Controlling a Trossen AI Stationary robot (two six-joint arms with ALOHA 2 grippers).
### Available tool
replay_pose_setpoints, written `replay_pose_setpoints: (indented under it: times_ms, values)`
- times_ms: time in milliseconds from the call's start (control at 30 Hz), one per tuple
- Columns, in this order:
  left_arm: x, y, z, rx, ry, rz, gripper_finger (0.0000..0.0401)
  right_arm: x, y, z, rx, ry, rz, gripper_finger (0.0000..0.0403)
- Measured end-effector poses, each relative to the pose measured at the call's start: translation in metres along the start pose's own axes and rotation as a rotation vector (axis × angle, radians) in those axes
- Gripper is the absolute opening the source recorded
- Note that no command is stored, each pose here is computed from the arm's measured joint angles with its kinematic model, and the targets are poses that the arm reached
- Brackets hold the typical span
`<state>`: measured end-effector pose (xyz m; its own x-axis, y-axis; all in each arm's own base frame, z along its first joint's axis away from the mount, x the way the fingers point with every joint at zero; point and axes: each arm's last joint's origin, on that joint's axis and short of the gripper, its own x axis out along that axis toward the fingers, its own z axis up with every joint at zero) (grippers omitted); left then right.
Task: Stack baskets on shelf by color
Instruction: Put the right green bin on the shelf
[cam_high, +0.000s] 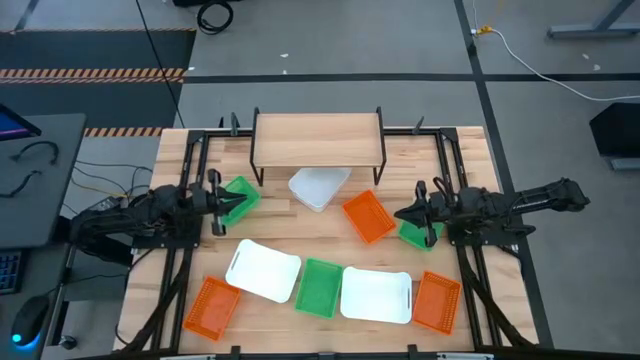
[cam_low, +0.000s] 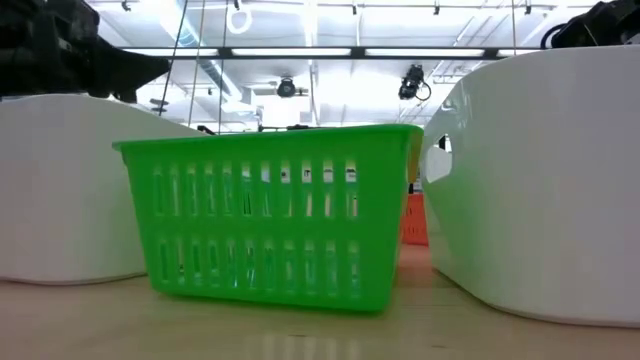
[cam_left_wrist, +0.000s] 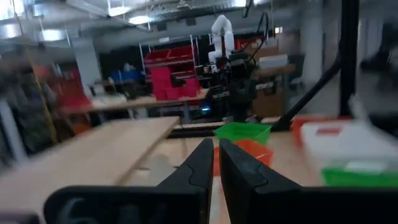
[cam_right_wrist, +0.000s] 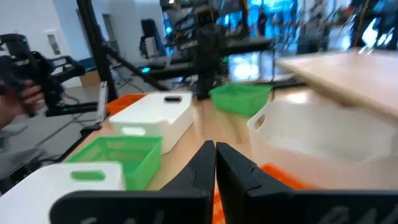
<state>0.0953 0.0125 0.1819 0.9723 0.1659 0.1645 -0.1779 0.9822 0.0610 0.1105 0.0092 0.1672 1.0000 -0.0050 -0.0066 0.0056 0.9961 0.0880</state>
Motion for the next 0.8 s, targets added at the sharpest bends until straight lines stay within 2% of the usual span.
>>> replay_pose_setpoints:
  times_ms: [133, 300, 400, 600, 800]
  values:
    - [0.0, 0.0, 0.0001, -0.228, 0.0, 0.0, 0.003, 0.0, -0.0011, 0.0008, -0.068, -0.009, -0.04, 0.002]
    - [0.0, 0.0, 0.0, -0.369, 0.0, 0.001, 0.0036, 0.0, -0.0012, 0.0008, -0.063, -0.01, -0.043, 0.002]
    - [0.0, 0.0001, 0.0, -0.379, 0.0, 0.001, 0.0036, 0.0, -0.0012, 0.0009, -0.061, -0.011, -0.043, 0.002]
    - [-0.0001, 0.0014, 0.0026, -0.325, -0.019, 0.038, 0.0039, -0.0001, -0.0011, 0.0031, -0.055, -0.034, -0.044, 0.002]
    - [0.0025, 0.0004, -0.0023, -0.349, 0.108, 0.058, 0.0104, -0.0002, -0.0007, 0.0069, -0.046, -0.073, -0.04, 0.002]
